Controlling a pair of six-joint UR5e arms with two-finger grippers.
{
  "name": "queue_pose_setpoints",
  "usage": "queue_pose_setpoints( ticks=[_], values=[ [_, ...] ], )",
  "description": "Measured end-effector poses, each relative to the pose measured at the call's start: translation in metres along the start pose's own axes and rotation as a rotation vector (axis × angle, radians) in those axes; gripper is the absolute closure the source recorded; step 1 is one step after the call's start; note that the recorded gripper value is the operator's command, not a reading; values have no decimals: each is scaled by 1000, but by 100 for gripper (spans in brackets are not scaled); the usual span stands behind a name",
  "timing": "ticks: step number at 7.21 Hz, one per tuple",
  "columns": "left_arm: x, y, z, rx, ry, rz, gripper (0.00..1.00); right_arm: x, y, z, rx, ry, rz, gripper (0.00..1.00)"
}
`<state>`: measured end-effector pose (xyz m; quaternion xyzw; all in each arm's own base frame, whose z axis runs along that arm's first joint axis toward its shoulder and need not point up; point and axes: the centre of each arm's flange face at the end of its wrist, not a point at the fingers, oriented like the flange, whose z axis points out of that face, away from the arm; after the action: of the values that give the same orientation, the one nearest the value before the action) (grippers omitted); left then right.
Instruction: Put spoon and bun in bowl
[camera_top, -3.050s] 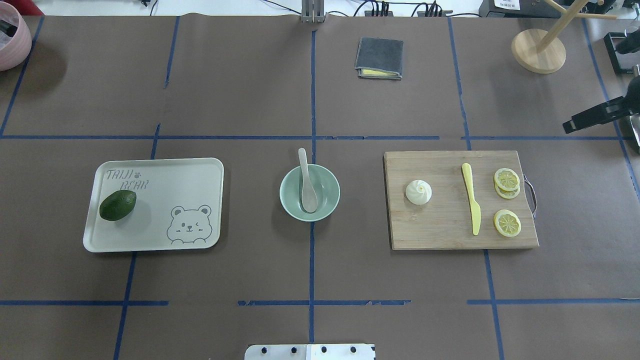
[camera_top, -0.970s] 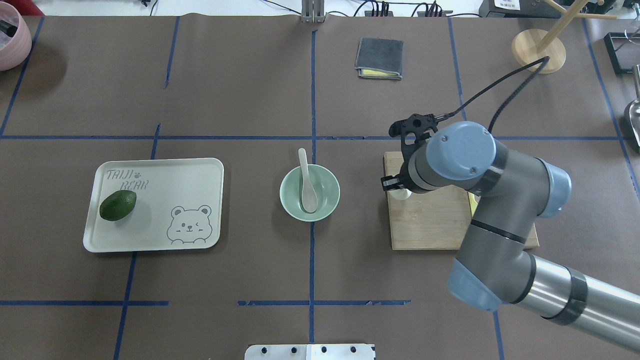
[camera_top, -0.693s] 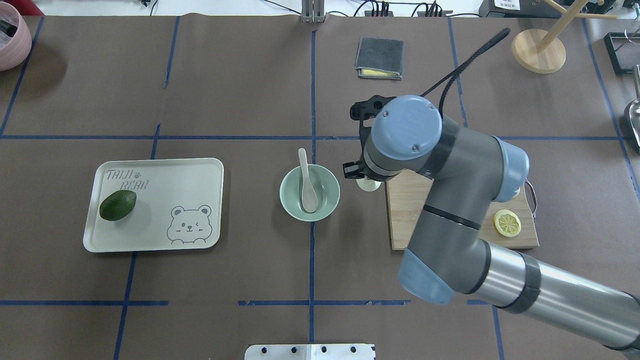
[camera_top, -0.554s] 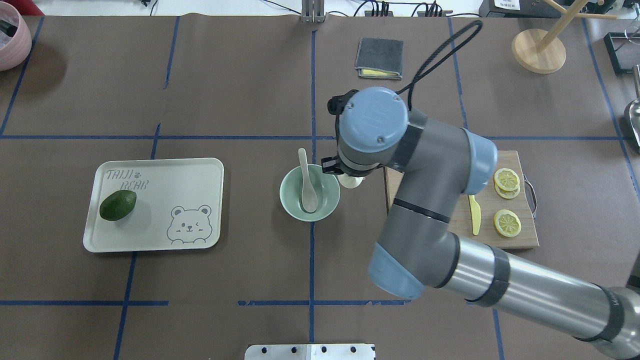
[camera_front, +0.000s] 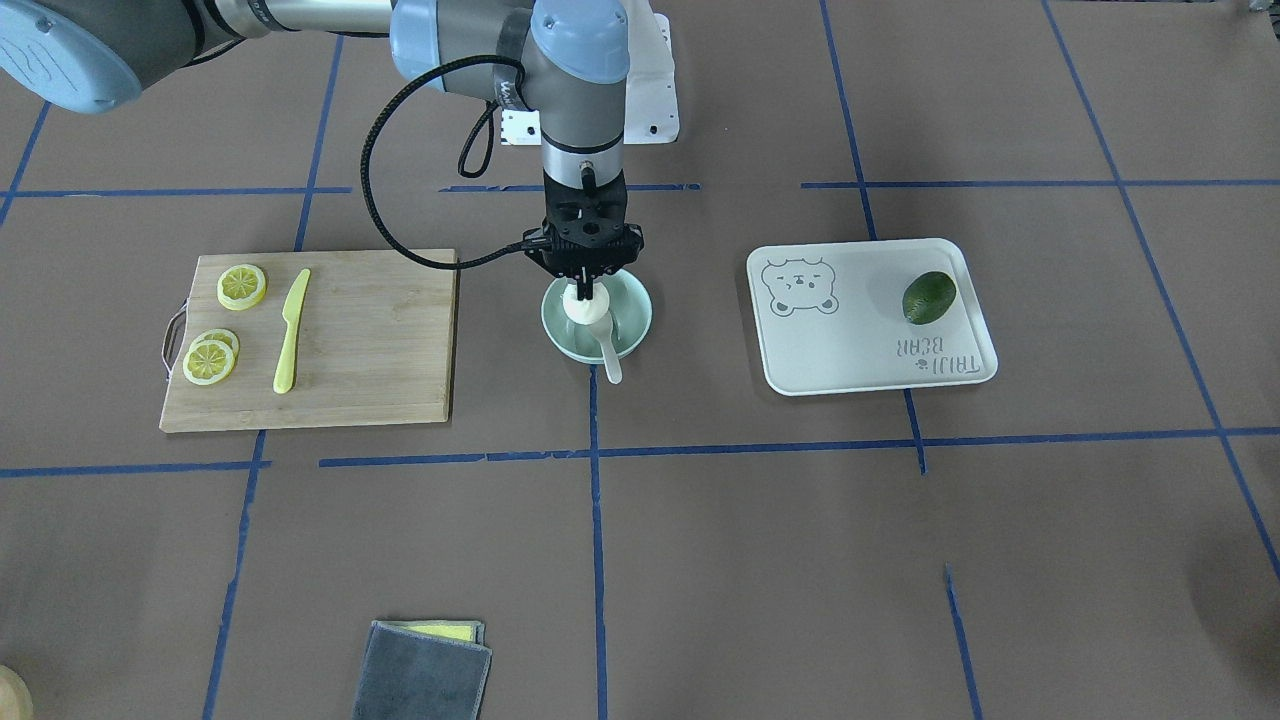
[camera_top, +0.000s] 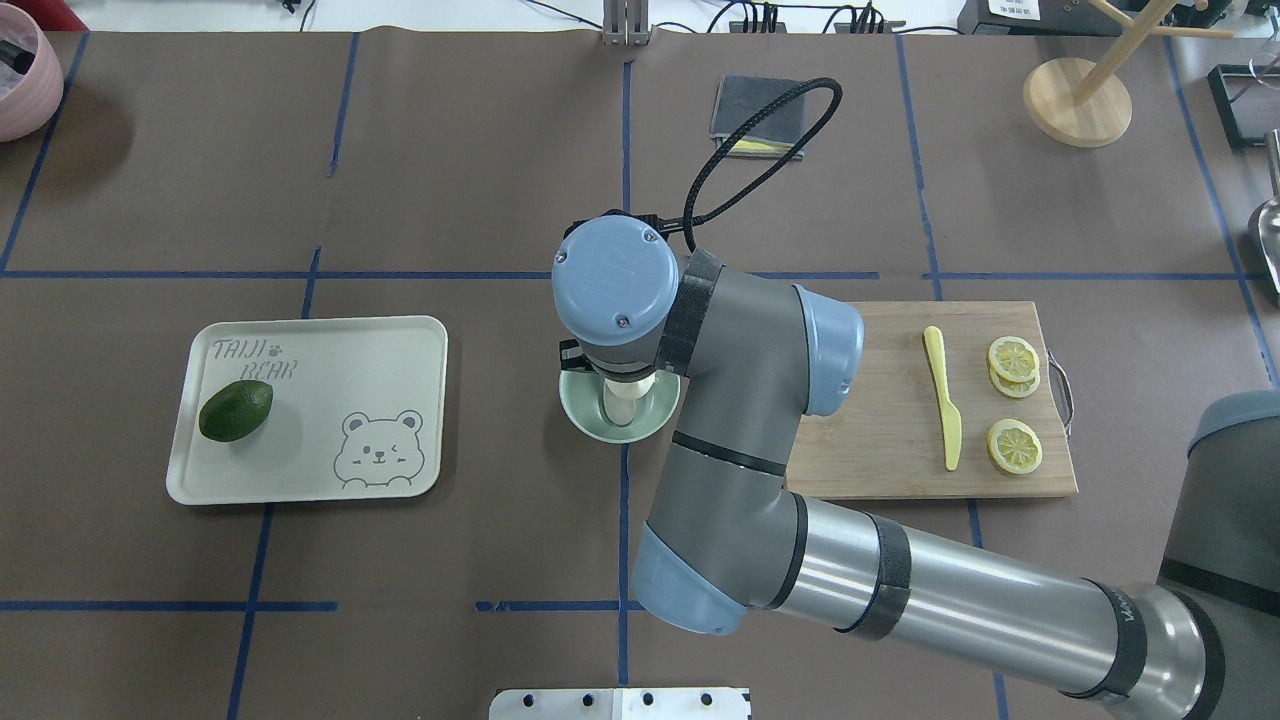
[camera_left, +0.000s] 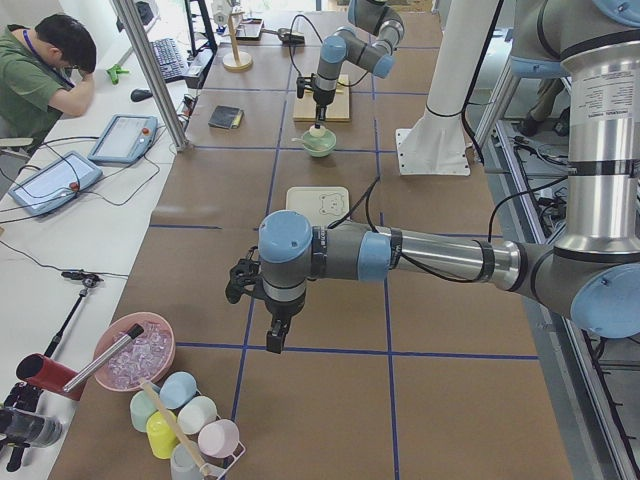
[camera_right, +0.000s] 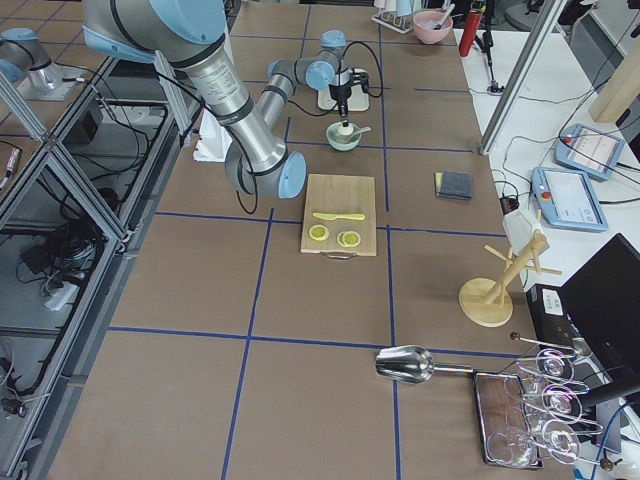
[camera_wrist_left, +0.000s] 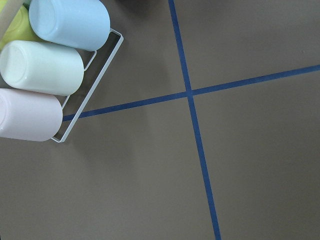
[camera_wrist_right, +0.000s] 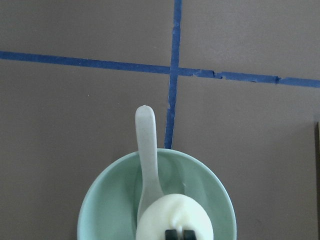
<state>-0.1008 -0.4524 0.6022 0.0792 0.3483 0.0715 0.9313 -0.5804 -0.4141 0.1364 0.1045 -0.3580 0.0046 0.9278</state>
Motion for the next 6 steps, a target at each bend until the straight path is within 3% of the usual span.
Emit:
queue_pose_setpoints(
  ticks=[4, 6],
  values=[
    [-1, 0, 1, -2, 0, 0, 0, 26, -2, -16, 12, -29, -9, 0],
    [-3, 2, 5, -14, 1, -7, 0, 77, -32, -31, -9, -51, -53, 0]
  ],
)
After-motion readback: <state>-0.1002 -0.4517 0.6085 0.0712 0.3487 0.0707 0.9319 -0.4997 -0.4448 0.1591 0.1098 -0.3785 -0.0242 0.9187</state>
